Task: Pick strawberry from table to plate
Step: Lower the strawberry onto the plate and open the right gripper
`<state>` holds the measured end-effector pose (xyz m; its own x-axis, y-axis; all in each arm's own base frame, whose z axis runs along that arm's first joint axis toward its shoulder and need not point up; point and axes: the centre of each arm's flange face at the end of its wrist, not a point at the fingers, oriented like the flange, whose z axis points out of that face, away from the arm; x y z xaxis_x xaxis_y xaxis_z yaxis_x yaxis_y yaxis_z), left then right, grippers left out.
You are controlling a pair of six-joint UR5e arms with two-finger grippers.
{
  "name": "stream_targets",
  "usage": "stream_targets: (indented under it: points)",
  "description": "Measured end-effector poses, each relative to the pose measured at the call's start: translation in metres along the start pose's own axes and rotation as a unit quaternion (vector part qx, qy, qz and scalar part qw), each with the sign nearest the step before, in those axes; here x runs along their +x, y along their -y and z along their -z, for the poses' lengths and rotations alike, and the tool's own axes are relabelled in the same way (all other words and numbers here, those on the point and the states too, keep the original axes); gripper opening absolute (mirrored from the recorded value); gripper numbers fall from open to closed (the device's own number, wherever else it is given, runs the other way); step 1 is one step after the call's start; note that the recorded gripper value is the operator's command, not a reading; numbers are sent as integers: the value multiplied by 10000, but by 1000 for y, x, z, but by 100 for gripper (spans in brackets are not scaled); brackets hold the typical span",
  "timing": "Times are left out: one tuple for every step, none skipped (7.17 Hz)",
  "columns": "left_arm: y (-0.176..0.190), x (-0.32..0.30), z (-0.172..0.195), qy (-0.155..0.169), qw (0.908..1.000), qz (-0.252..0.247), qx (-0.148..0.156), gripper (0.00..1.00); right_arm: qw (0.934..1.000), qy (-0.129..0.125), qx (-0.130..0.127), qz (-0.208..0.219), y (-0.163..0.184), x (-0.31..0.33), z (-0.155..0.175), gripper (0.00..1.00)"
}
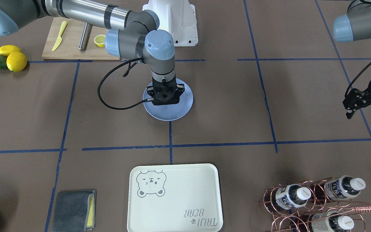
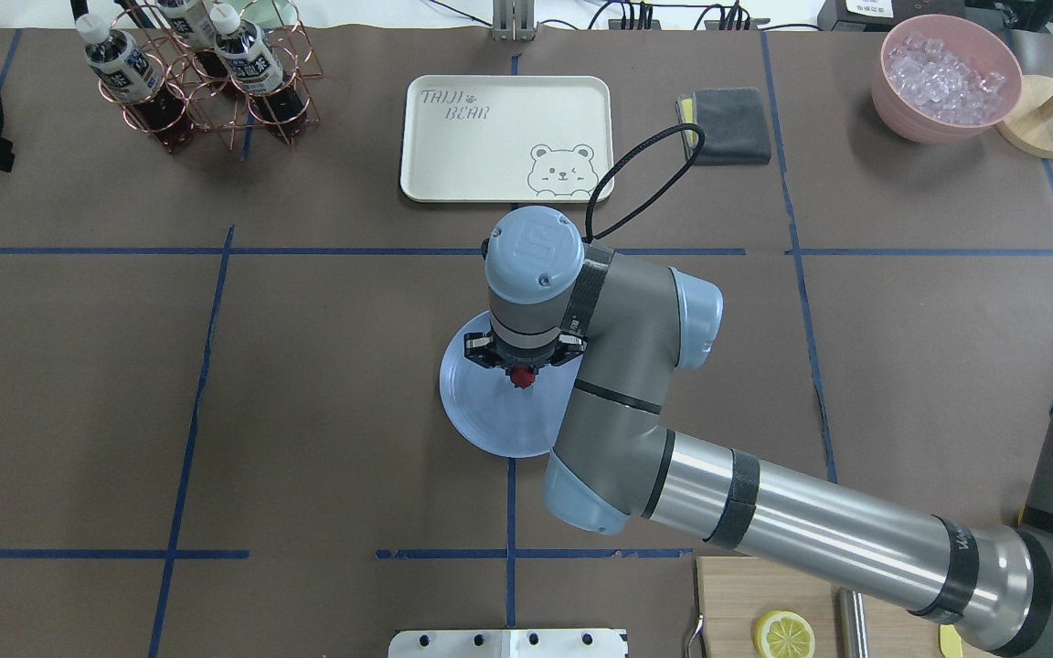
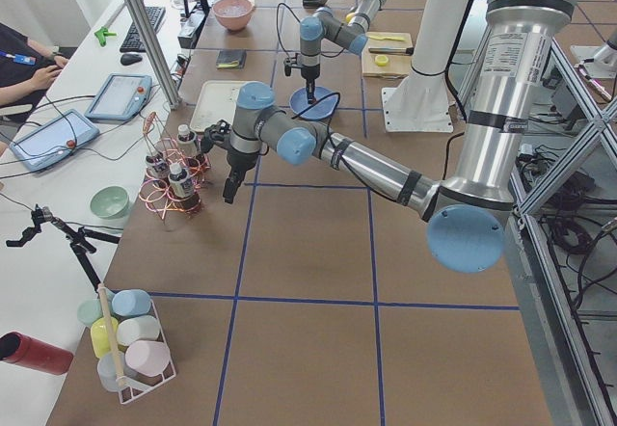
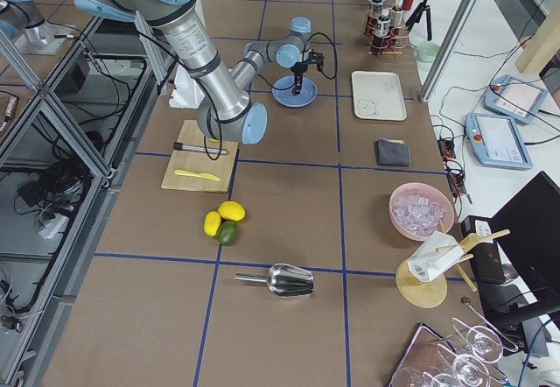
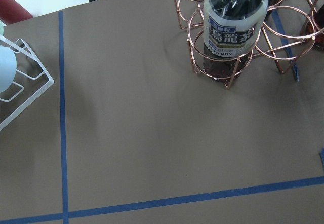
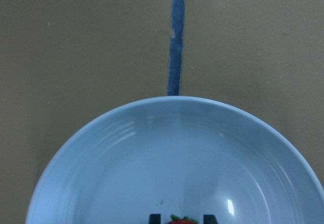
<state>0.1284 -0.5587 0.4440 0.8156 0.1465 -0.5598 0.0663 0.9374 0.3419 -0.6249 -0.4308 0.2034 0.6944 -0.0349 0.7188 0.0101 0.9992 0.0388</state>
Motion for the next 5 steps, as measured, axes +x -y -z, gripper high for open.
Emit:
stream_targets:
  points:
    - [0, 0, 0, -1, 10000, 1, -1, 100, 10000, -7, -7, 1, -1, 0, -1, 100]
    - [0, 0, 0, -2, 10000, 1, -1, 100, 10000, 2, -5, -32, -1, -1, -1, 100]
    - [0, 0, 0, -2, 10000, 1, -1, 100, 9999, 37, 10, -105, 1, -2, 4, 100]
    - [-1, -1, -1, 2, 10000, 5, -9, 100, 9998, 87, 54, -191, 10, 1, 19, 100]
    - [-1, -2, -2, -1, 10000, 18, -32, 100, 9994, 90, 118, -299, 25, 12, 50, 100]
